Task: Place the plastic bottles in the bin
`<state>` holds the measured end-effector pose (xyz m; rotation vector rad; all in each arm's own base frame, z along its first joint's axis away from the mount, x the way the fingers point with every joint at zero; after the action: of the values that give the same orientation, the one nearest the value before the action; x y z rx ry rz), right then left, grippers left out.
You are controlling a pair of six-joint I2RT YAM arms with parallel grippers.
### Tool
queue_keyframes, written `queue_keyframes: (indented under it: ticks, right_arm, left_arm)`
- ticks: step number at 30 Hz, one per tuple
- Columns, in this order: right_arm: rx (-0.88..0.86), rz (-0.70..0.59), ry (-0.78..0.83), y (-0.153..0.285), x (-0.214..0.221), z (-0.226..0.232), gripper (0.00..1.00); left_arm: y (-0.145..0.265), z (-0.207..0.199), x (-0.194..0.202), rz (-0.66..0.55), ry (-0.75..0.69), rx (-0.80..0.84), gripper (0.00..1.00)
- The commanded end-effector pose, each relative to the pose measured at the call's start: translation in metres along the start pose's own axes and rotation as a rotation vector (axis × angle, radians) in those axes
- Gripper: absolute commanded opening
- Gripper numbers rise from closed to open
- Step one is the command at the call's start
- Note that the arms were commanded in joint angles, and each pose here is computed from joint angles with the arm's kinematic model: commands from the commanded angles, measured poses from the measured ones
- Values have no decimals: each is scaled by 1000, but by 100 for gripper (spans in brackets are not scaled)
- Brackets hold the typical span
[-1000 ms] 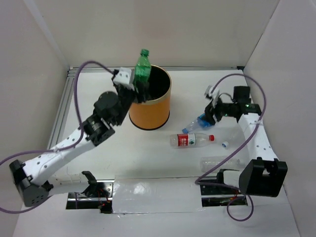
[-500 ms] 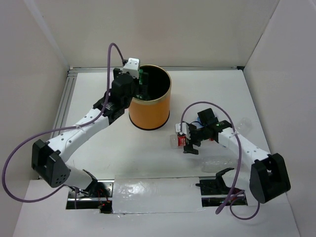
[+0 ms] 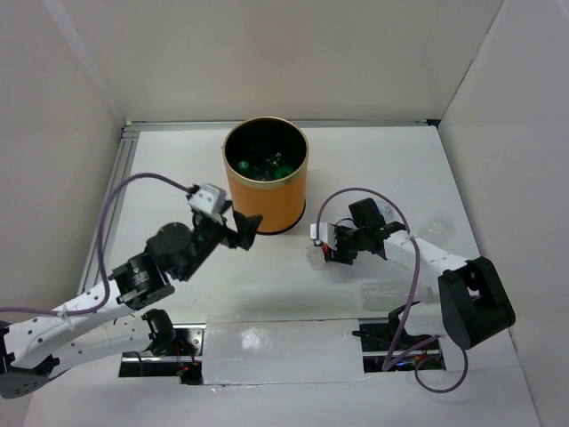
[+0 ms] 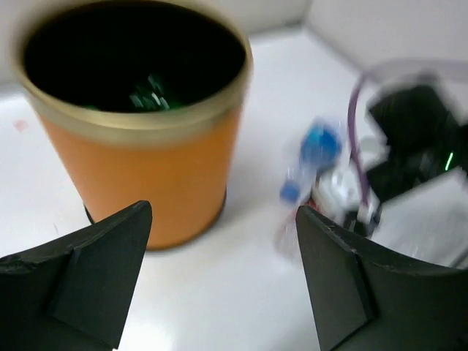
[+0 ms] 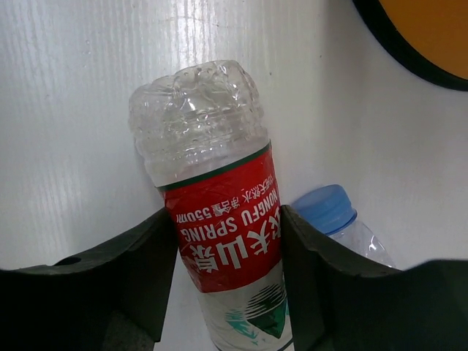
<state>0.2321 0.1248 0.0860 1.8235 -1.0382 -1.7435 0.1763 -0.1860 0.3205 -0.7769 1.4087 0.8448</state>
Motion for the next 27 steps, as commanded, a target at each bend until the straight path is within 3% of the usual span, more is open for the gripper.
queue_keyframes:
  ticks: [1, 2, 4, 8, 12, 16, 19, 20, 22, 23, 25, 27]
  right_arm:
    - [-33, 13, 39, 8, 6, 17, 38]
    - [-43, 1, 39, 8, 4, 18, 38]
    - [-71, -30, 42, 29, -8, 22, 27]
    - [-23, -263, 66, 93, -81, 8, 24]
    - [192, -447, 168, 174, -170, -33, 20]
    - [281, -584, 208, 208, -224, -69, 19]
    - [297, -665, 232, 209, -266, -104, 22]
    - [259, -648, 200, 184, -269, -124, 23]
    - [236, -688, 255, 179, -303, -134, 27]
    - [179, -654, 216, 147, -302, -146, 28]
    - [194, -655, 271, 140, -326, -153, 31]
    - [124, -609, 283, 99, -336, -149, 32]
  left_arm:
    - [8, -33, 53, 106, 64, 121, 92]
    - [9, -32, 51, 99, 78, 121, 92]
    - [15, -45, 69, 123, 59, 166, 90]
    - [13, -58, 95, 174, 24, 199, 90]
    - [12, -66, 117, 178, 14, 242, 90]
    - [9, -73, 136, 155, 8, 288, 91]
    - [1, -80, 147, 171, -29, 310, 92]
    - [-2, -85, 146, 172, -28, 325, 92]
    - [-13, -93, 147, 164, -64, 339, 93]
    - [-15, -98, 147, 160, -78, 349, 93]
    - [-26, -104, 155, 186, -131, 353, 93]
    - [-40, -112, 146, 154, -139, 344, 94]
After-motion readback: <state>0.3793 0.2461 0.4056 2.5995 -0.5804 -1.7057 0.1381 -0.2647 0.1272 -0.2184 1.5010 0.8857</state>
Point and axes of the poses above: each gripper's point midway between its finger pads, its own y axis back along the fingers, its own z axis along the line the jaws close on, x = y × z, the point moved 6 cm from there along y, back along the fingers, and after that the axes turned 11 degrees about -y, right-handed, at the moved point
